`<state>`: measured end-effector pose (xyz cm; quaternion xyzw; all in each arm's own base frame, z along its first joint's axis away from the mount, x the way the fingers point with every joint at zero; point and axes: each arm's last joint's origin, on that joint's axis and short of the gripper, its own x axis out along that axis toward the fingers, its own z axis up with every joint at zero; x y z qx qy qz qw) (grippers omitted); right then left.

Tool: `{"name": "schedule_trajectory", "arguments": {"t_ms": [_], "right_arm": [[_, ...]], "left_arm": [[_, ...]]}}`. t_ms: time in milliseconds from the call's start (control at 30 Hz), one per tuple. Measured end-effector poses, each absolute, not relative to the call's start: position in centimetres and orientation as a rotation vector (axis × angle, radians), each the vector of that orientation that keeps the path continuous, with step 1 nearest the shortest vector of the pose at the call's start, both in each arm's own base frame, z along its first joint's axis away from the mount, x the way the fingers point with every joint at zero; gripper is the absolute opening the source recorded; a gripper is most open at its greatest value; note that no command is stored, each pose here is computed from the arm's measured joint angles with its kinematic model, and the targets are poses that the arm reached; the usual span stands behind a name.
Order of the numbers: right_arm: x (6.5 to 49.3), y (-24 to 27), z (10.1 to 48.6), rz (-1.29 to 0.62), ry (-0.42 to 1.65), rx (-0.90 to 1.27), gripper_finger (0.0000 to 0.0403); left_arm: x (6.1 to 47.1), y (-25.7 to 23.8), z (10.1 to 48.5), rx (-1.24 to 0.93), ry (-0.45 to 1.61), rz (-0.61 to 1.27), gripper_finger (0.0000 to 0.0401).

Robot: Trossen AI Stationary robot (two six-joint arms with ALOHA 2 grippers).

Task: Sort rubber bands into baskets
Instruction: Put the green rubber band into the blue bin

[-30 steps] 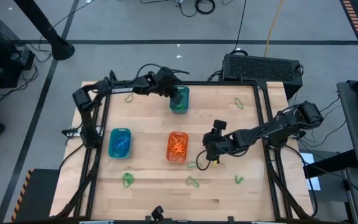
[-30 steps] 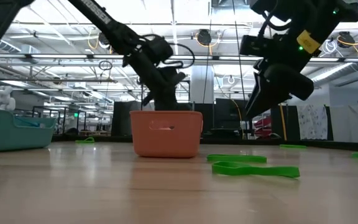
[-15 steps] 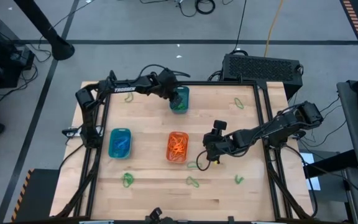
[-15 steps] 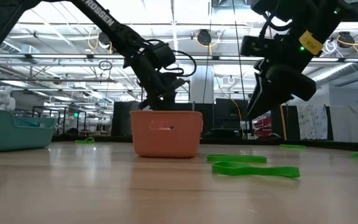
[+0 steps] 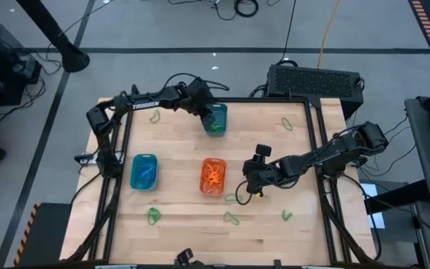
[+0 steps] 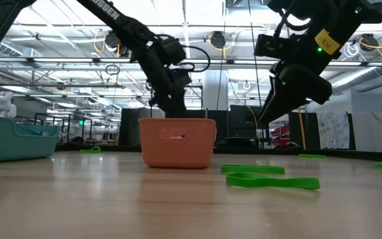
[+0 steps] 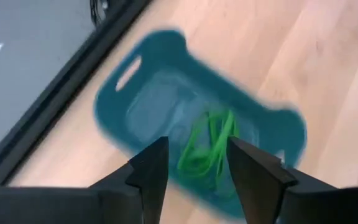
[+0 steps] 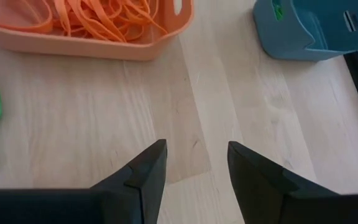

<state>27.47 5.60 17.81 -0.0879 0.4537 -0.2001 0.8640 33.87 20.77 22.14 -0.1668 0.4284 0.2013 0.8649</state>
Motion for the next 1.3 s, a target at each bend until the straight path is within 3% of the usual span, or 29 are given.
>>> {"name": "schedule_trajectory", "arguments": {"t_ms": [267,467,633,900,1300], "right_arm": [[28.3,5.7,18.3,-0.382,0.878,-0.223,0.0162],[29.0,5.9,18.9,-0.305,0.815,-0.348,0.0162],[29.2,6.0,19.0,-0.252,0.821,-0.466,0.0162],[28.8,5.9,18.7,-0.254,0.866,-0.461,0.0162],[29.0,4.5,18.7,-0.293,0.889,-0.45,0.0162]], "left_arm": [[29.0,18.4,26.6,-0.282,1.282,0.484,0.0169],[25.8,18.1,26.0,-0.342,1.493,0.656,0.0169],[23.5,20.0,23.1,-0.415,1.574,0.683,0.0169],[19.1,23.1,19.6,-0.529,1.582,0.765,0.0169],[18.2,23.5,19.4,-0.615,1.555,0.678,0.0169]]}}
